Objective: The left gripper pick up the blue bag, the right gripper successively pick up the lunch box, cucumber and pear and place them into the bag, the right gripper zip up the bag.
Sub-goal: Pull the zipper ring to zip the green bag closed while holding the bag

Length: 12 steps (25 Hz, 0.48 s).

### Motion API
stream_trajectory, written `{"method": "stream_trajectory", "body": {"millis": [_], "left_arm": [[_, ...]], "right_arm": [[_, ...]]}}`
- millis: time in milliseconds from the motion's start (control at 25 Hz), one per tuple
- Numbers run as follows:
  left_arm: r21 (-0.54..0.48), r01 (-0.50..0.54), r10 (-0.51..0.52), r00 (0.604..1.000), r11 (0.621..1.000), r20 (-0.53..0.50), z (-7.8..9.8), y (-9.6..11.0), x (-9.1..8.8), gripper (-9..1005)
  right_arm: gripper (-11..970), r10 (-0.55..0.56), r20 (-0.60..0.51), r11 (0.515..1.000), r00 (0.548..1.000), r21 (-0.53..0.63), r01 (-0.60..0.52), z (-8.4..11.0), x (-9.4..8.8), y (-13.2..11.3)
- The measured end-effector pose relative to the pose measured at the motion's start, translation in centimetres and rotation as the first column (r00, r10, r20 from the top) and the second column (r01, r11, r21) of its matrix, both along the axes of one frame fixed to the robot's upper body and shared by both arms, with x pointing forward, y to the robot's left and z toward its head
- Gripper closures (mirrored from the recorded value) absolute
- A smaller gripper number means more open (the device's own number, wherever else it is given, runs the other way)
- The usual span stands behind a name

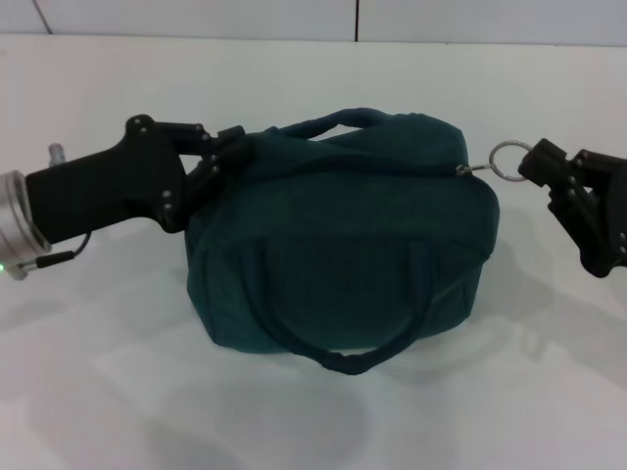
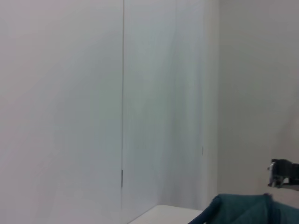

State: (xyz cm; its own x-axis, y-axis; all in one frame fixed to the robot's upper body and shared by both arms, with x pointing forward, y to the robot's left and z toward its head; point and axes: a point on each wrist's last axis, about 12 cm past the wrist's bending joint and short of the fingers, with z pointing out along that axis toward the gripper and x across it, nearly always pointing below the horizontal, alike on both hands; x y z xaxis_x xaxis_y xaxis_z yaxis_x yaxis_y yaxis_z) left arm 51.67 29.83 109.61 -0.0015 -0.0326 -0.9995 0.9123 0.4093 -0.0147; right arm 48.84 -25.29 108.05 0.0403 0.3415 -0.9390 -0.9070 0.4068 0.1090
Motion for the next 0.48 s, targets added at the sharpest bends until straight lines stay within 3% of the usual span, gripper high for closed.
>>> {"method": "stream_trajectory", "body": {"millis": [480], "left_arm": [[0.027,-0.029,0.029,1.000,0.999,0.000,-0.4,-0.2,0.3,939]], "right_arm": [[953,-0.155,-0.099,0.985,0.983,-0.097,0.145,-1.9,1.0,-0.8]]}}
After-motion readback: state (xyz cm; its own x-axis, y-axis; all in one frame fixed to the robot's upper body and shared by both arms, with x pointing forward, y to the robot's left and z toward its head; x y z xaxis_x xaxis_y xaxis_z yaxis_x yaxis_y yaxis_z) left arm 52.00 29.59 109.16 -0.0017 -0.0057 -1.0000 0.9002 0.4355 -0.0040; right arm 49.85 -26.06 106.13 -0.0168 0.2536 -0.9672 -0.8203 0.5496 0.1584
